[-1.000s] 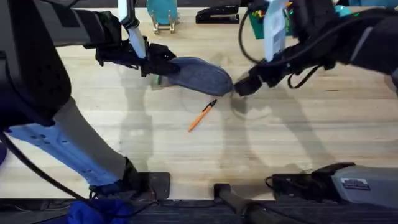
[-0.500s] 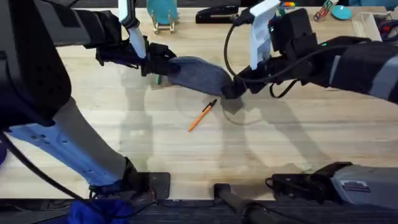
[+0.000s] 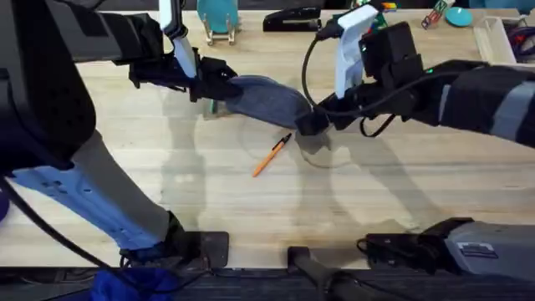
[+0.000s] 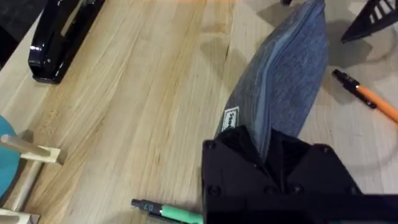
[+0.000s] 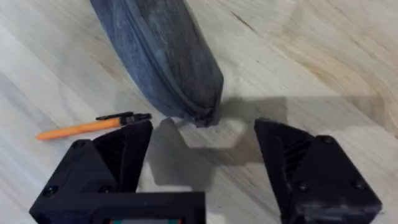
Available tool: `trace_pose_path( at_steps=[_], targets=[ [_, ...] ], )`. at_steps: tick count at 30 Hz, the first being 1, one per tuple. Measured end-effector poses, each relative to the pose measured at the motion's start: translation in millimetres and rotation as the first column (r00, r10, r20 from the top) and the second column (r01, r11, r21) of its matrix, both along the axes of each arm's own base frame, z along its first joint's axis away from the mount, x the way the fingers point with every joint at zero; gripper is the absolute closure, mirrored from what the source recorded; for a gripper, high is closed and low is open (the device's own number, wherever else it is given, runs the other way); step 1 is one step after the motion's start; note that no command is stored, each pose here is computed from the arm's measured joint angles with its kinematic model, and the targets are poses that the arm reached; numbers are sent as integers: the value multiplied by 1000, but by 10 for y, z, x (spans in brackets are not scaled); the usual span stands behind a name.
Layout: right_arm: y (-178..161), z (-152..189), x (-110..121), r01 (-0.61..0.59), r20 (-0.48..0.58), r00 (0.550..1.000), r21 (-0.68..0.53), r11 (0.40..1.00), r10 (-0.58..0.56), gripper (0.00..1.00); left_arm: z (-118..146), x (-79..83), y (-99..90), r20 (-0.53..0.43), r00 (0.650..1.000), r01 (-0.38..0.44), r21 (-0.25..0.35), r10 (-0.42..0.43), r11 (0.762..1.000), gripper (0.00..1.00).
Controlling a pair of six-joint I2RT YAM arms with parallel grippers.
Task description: Unzip the bag, pick up the pens from the table one at a time and place them inside, then zip the bag closed.
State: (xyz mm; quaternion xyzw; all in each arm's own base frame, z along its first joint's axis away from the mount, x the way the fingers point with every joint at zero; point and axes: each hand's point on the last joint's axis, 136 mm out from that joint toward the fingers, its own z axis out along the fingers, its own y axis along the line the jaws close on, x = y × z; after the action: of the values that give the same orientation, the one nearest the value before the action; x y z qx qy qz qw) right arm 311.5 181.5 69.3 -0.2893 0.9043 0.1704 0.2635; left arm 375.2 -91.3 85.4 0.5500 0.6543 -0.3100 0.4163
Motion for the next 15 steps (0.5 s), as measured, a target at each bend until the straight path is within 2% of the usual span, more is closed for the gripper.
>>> trace_pose_path(
  at_steps=[15],
  targets=[
    [74, -17, -33, -20, 10, 1000, 9, 1000, 20, 4, 0, 1, 0, 0, 1000, 0, 0, 0, 1000, 959]
  ],
)
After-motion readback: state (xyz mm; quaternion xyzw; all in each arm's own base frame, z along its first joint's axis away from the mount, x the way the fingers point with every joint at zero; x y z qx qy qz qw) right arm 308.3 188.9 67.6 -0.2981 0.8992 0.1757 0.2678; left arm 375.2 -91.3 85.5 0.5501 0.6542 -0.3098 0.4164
